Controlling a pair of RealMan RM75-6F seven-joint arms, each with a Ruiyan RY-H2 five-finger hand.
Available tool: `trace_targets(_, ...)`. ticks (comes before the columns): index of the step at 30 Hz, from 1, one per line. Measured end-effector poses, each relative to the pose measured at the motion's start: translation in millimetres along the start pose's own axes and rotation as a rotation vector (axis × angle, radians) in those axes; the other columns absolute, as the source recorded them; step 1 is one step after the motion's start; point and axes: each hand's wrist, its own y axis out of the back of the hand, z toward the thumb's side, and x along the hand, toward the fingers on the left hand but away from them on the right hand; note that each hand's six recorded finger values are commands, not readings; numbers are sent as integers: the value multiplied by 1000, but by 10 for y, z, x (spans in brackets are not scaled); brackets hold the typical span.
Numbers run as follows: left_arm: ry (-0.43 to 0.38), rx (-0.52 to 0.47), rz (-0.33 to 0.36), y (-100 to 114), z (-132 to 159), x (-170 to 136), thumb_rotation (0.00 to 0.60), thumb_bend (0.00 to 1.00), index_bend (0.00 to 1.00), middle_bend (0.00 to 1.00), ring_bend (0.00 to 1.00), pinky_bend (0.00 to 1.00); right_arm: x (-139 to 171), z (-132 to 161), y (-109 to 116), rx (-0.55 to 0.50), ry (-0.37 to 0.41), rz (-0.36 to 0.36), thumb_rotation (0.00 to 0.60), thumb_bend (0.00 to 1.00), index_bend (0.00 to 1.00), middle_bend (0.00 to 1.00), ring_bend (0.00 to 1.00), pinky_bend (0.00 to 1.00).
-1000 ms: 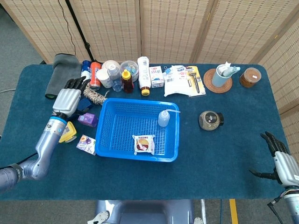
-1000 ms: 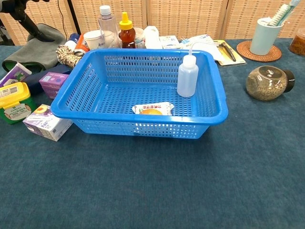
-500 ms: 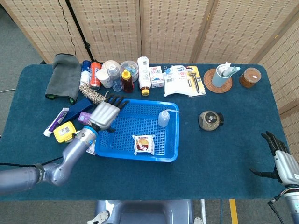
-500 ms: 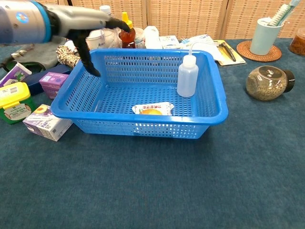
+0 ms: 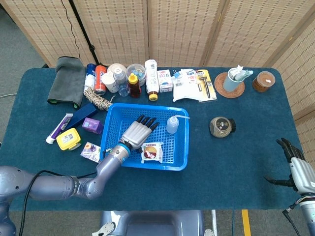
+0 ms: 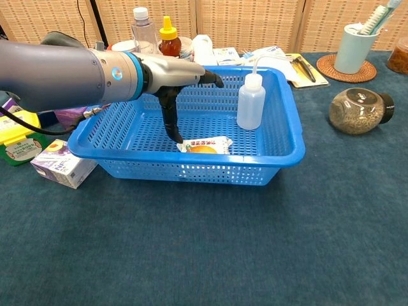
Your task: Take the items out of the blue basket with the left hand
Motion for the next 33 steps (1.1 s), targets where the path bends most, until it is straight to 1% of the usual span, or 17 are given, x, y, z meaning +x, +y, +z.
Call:
trace_targets(6, -2, -8, -25, -130, 102, 44, 600, 61, 0, 0, 0, 0, 3, 8, -6, -1, 4, 3, 600, 0, 0, 0, 0, 0)
trace_targets(11, -10, -8, -35, -196, 176, 72, 600, 62, 0, 0, 0, 0, 3, 7, -4, -1, 4, 2, 600, 0, 0, 0, 0, 0)
trace_targets(24, -9, -4, -63, -331, 259, 102, 600, 62, 0, 0, 0, 0, 6, 7, 0, -4, 5, 3, 600, 0, 0, 0, 0, 0)
trace_targets(33, 1, 14, -63, -382, 297, 188, 600, 61, 0, 0, 0, 0, 4, 6, -4, -4, 5, 5, 600, 0, 0, 0, 0, 0)
